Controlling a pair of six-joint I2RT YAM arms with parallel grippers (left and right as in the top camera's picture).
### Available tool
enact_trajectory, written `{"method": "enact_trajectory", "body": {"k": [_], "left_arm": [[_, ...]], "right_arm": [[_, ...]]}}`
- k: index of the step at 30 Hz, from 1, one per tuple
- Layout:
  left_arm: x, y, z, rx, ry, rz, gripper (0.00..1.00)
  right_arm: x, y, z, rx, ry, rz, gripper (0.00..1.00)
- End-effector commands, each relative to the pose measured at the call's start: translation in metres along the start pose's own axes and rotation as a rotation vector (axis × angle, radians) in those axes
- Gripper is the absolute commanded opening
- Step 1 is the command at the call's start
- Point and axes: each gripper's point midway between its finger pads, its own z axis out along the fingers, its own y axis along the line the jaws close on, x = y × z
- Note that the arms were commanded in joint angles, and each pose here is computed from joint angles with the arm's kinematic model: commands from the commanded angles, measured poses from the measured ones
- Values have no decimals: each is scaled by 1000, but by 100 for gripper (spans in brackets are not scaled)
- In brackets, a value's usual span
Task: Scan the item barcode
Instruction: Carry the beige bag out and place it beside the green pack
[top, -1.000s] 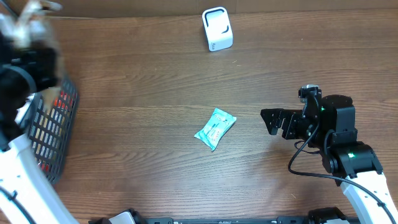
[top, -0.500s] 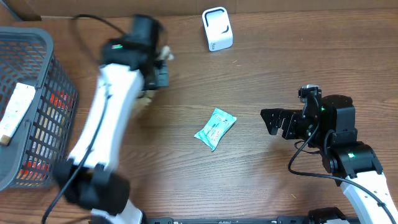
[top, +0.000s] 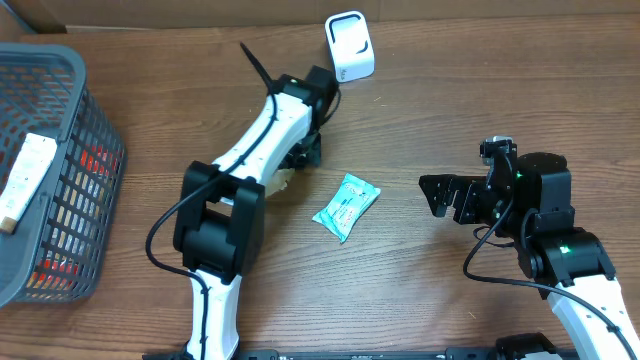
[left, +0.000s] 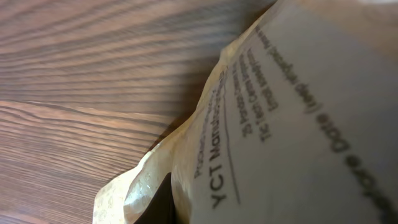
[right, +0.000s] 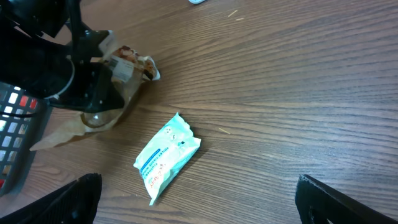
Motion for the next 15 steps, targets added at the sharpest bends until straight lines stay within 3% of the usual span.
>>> {"method": "enact_trajectory", "body": {"k": [1, 3, 4, 5, 8, 9, 15], "left_arm": [[6, -13, -5, 33, 4, -7, 4], [11, -20, -6, 64, 22, 10, 5], [14, -24, -6, 87, 40, 21, 15], [17, -27, -7, 104, 55, 28, 28], [20, -43, -9, 203, 77, 61, 93], [19, -48, -10, 229, 75, 66, 100], [15, -61, -16, 310, 59, 93, 100]], "right_arm": [[-11, 5, -5, -10, -30, -12, 100], [-11, 5, -5, -10, -30, -12, 100], [-11, 5, -5, -10, -30, -12, 100], [-11, 5, -5, -10, -30, -12, 100], [-11, 5, -5, -10, -30, -12, 100], [-11, 5, -5, -10, -30, -12, 100], [-11, 5, -5, -10, -30, -12, 100]]}}
